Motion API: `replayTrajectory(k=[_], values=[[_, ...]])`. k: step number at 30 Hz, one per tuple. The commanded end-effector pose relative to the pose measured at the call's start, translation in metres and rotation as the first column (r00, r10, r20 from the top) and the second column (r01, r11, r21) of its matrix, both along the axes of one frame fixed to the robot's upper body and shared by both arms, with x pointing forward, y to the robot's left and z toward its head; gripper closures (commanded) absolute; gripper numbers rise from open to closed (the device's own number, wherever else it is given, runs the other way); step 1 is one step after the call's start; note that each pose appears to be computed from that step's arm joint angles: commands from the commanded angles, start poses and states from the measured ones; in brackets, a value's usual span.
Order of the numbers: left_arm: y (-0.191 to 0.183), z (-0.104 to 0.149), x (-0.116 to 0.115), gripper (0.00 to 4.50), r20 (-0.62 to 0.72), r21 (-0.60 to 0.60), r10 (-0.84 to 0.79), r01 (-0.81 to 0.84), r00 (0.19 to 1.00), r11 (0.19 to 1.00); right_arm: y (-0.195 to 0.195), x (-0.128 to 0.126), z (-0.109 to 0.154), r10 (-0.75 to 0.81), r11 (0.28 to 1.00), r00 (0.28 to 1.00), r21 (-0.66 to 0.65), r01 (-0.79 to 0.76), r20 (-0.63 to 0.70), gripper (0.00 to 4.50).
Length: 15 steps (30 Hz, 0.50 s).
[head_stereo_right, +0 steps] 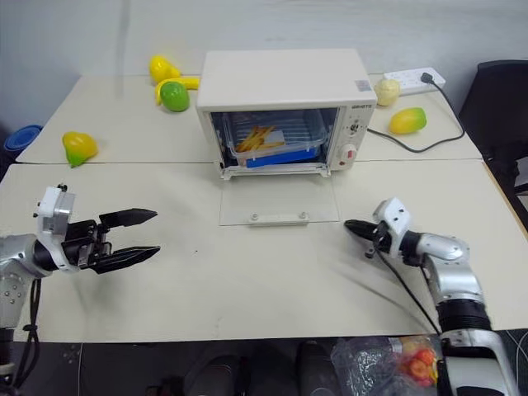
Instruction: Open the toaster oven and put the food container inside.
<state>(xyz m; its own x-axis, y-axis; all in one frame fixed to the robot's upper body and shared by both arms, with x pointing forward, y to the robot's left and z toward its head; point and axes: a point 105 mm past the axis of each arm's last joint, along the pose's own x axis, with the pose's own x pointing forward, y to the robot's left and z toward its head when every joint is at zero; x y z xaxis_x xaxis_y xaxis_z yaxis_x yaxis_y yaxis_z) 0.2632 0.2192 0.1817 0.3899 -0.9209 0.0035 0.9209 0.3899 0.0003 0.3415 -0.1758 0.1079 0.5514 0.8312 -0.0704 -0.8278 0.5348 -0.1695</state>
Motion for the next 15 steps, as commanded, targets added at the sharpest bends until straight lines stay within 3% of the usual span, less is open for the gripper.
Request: replayTrajectory(k=[1,9,12,15], values=[[0.000,0.019,0.000,0.01,0.070,-0.050,0.037,-0.034,0.997,0.998,0.003,0.006,0.057,-0.004,0.992,0.983,0.122,-0.019,0.186,4.50],[-0.001,0.026,0.013,0.01,0.198,-0.072,0.162,-0.151,0.967,0.986,-0.005,0.009,0.120,-0.121,0.903,0.966,0.430,0.011,0.228,4.50],[0.007,0.015,0.019,0.01,0.237,0.028,0.232,-0.245,0.943,0.969,-0.009,-0.003,0.121,-0.109,0.922,0.967,0.387,0.013,0.229,4.50],[0.016,-0.006,0.006,0.00,0.210,0.143,0.189,-0.222,0.959,0.965,-0.012,-0.029,0.106,-0.031,0.970,0.973,0.242,-0.027,0.230,3.86]])
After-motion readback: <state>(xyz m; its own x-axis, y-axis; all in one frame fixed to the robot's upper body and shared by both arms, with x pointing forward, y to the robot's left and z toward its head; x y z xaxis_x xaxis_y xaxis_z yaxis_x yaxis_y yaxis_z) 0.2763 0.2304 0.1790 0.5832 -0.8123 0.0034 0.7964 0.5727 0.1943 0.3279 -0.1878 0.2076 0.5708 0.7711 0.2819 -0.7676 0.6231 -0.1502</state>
